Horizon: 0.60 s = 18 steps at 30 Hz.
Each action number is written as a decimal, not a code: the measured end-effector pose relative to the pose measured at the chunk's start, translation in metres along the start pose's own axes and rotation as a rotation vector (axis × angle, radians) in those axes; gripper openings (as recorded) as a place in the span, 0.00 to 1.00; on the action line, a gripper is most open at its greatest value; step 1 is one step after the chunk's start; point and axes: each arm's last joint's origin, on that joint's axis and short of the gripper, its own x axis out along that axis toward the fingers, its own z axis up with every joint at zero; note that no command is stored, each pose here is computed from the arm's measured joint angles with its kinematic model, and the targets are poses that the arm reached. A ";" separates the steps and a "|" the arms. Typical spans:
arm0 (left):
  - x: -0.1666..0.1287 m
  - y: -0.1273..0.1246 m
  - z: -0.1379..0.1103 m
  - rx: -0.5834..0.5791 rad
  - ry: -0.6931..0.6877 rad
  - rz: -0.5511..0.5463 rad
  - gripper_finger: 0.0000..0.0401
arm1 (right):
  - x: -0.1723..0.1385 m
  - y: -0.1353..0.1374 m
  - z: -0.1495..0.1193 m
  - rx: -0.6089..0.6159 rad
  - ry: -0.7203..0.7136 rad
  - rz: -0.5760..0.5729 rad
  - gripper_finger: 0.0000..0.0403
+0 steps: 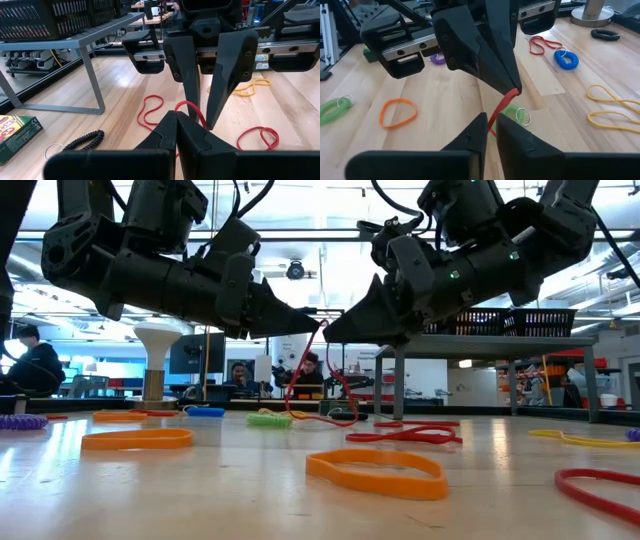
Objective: Pick & Place Office Desk Supplies
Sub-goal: Put the red rubber band into the left black bin on the shelf
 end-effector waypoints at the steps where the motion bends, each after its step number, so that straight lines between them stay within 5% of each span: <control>1: 0.000 0.000 0.000 0.000 -0.001 0.000 0.02 | 0.000 0.000 0.000 0.000 0.000 0.000 0.10; 11: -0.001 -0.003 0.000 -0.015 -0.004 -0.021 0.03 | -0.001 0.000 0.002 -0.027 -0.002 0.000 0.01; 18: -0.009 -0.008 0.012 -0.010 -0.029 0.060 0.17 | -0.011 -0.001 0.011 -0.059 0.015 -0.049 0.01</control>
